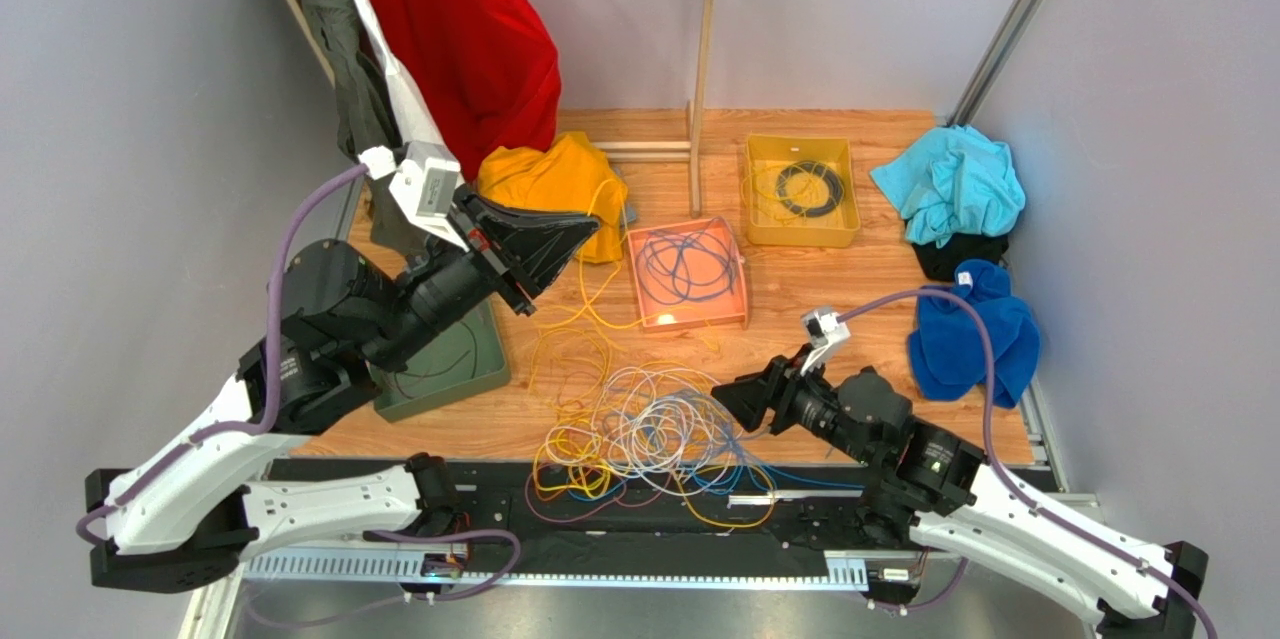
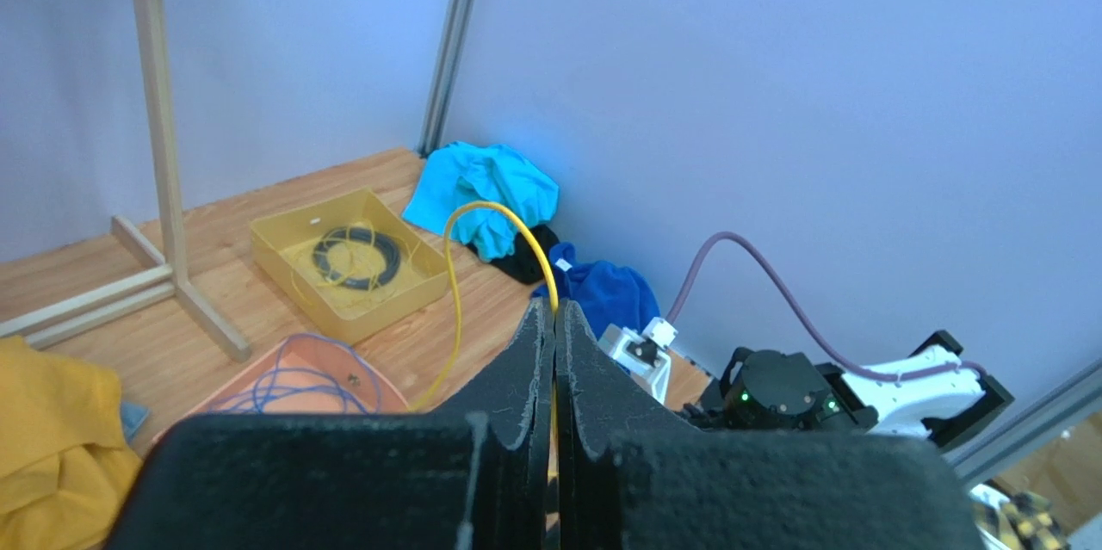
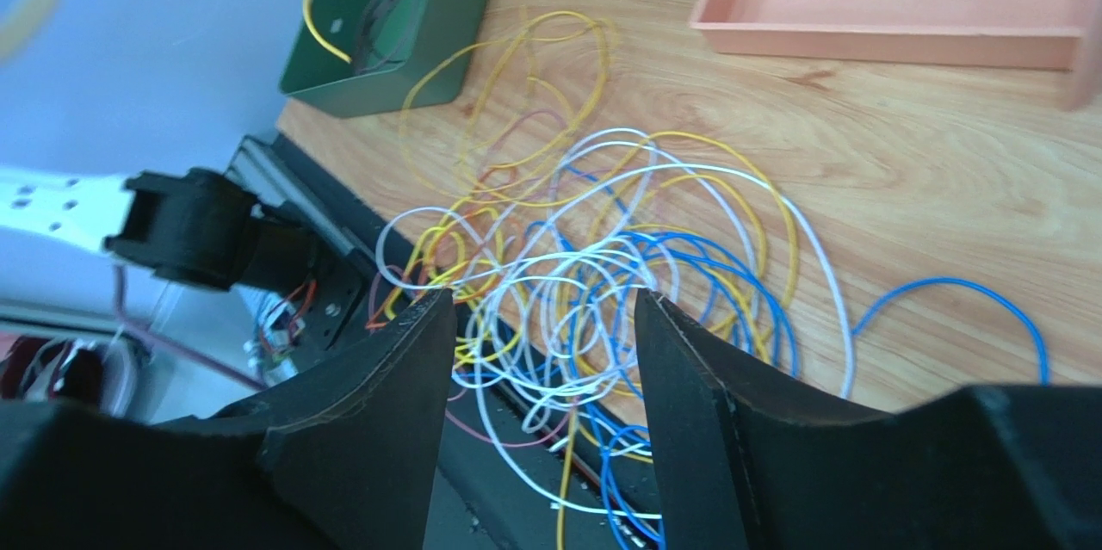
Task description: Untangle the cables
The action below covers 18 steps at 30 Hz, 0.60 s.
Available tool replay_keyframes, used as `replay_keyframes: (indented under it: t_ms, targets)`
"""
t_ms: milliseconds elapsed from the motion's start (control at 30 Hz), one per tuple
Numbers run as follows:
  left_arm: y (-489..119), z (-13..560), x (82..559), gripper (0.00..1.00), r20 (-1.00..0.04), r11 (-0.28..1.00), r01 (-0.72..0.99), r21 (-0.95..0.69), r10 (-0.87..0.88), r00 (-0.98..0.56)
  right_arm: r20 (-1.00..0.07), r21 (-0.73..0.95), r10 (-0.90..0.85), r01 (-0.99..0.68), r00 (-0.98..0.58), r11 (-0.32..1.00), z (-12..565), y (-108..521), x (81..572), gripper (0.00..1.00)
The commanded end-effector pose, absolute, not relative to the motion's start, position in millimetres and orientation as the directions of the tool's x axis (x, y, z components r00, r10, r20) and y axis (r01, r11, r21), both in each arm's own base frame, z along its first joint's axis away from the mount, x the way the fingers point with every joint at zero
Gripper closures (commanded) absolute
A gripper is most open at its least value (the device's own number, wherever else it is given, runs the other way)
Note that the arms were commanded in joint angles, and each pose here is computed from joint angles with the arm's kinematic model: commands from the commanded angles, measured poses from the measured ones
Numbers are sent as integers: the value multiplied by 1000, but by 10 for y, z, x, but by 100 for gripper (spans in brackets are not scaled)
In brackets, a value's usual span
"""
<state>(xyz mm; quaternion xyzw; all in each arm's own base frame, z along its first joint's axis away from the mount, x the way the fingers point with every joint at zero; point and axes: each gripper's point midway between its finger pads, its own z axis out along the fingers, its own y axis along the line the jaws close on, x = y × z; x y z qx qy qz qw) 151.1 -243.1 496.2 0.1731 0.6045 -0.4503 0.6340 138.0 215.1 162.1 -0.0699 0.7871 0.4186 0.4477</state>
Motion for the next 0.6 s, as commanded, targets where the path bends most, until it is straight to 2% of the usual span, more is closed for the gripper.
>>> replay_keyframes:
  t_ms: [0,167,333,500,567]
  targets:
    - [-2572,4853,1486,100,-949,521,805,-282,-275,-154,-778,627,355,-619,-518,473,2298,2299,1256,42]
    - [-2698,4487,1615,100,-955,567,770,-292,-215,-204,-790,600,423,-703,-444,382,2890,2211,1128,40]
    - [-2748,4154,1697,100,-960,613,740,-276,-138,-243,-819,553,445,-705,-363,443,3153,1962,1153,39]
    - [-2898,4006,1619,100,-957,562,778,-280,-95,-276,-830,526,435,-746,-348,408,3364,2091,1137,38]
    - [-2973,3938,1617,100,-952,552,782,-289,-78,-297,-824,520,437,-787,-360,333,3498,2231,1063,38]
